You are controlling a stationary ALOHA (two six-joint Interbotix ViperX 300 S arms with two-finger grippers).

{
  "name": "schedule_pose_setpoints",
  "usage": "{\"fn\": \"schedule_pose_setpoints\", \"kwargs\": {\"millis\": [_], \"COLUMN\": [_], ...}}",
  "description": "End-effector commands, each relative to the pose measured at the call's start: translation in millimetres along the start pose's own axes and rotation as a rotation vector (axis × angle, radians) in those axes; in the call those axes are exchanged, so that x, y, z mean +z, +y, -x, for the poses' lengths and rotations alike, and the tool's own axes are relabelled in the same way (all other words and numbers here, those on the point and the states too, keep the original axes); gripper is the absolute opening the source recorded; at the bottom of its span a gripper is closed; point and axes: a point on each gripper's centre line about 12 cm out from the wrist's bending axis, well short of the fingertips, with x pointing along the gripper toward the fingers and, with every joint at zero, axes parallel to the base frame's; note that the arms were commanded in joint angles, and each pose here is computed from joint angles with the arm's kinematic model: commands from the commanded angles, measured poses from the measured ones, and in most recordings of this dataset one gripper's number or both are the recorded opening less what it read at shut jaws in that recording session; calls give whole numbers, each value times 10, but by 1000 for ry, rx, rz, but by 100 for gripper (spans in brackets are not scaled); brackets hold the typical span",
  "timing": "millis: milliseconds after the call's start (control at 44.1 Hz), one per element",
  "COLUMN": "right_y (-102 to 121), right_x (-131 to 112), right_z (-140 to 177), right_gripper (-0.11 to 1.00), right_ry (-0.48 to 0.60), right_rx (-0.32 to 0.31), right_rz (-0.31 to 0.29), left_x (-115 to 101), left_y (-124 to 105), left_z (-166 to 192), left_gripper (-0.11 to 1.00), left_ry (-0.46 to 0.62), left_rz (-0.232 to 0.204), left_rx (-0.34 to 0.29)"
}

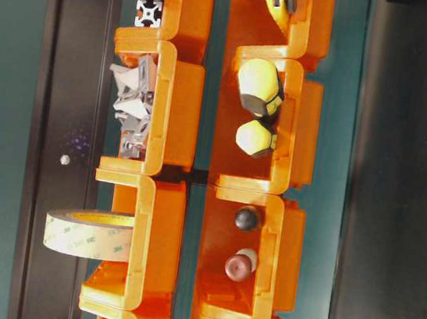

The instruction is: Pick vinyl tape from container rack with left arm.

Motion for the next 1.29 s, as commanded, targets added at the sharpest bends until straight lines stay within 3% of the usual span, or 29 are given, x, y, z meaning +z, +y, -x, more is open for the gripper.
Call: {"fn": "schedule_pose_setpoints", "kwargs": {"millis": [0, 181, 499, 635, 771, 1043, 1269], "right_y": [5, 5, 6, 6, 7, 5, 4], "right_x": [79, 75, 96, 123, 134, 71, 26], "right_z": [-7, -4, 21, 63, 116, 125, 116], "right_gripper": [-1, -1, -1, -1, -1, -1, -1], "right_ry": [-21, -21, -37, -57, -74, -64, -52], "right_rx": [2, 2, 2, 3, 3, 3, 3], "right_rz": [1, 0, 17, 18, 18, 24, 46], "left_x": [-12, -103, 52, 41, 42, -76, -207], "left_y": [46, 118, 53, 54, 66, 55, 69], "left_z": [165, 257, 190, 155, 199, 31, -163], "left_gripper": [83, 83, 83, 83, 83, 83, 83], "left_ry": [-73, -207, -530, -525, -539, -547, -494], "left_rz": [12, 30, 6, 15, -3, 86, 92], "left_rx": [21, 62, -12, -14, 0, -46, -42]}}
